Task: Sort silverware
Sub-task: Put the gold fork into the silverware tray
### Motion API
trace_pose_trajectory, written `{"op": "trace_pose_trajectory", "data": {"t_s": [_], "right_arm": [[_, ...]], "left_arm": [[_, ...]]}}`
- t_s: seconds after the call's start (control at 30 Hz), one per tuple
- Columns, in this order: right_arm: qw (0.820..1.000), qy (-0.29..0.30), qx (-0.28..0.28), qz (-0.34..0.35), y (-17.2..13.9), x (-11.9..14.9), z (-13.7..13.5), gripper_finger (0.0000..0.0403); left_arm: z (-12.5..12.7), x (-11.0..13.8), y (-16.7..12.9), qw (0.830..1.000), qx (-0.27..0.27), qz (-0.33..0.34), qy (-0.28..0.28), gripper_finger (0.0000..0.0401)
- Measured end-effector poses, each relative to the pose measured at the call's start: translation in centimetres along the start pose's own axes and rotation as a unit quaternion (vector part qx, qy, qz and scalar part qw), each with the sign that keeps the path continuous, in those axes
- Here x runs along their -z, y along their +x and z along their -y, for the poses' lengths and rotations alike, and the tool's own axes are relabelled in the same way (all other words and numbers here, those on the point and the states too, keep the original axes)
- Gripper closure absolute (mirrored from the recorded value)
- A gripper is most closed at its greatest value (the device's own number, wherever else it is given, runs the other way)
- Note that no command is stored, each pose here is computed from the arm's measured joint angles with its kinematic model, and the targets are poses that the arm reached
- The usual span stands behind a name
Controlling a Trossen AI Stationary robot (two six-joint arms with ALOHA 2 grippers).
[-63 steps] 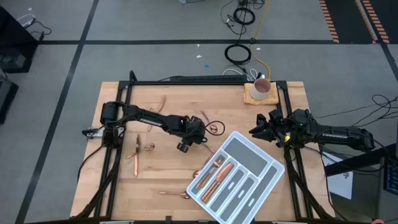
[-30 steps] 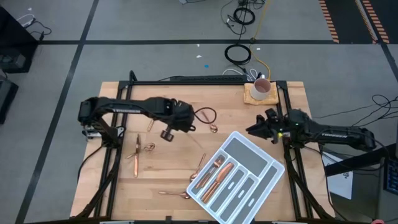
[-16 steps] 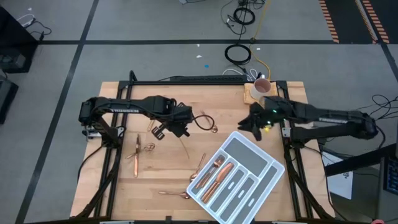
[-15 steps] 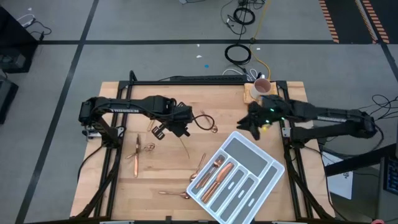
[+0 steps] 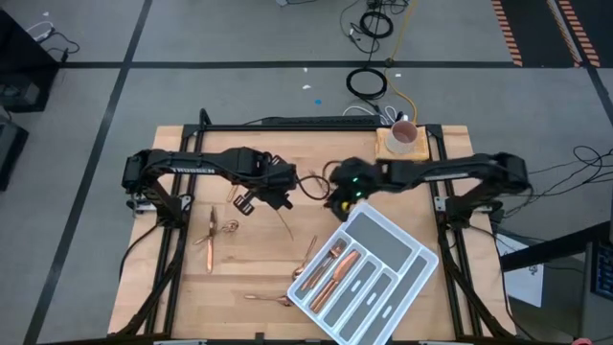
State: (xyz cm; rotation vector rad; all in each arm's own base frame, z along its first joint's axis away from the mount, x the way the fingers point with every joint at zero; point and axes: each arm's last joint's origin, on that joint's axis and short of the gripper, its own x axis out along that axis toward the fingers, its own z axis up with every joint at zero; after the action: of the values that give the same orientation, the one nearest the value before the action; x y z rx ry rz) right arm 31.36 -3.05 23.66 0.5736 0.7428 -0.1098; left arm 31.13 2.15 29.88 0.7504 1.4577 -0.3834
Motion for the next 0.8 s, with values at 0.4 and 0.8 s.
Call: {"op": "trace_pose_trajectory", "data": {"t_s": [0.4,0.8], "right_arm": [[0.995,-0.057,0.031,0.075,3.2,-1.2,-4.7,0.0291],[0.98,-0.137,0.089,0.113,3.2,-3.5,-6.7,0.0291]], "left_arm": [[-1.6,2.8,0.6,0.988,0.026,-0.033,-0.149,0.0398],[-1.9,2.6,0.8,0.982,0.06,0.014,-0.18,0.0394]]}}
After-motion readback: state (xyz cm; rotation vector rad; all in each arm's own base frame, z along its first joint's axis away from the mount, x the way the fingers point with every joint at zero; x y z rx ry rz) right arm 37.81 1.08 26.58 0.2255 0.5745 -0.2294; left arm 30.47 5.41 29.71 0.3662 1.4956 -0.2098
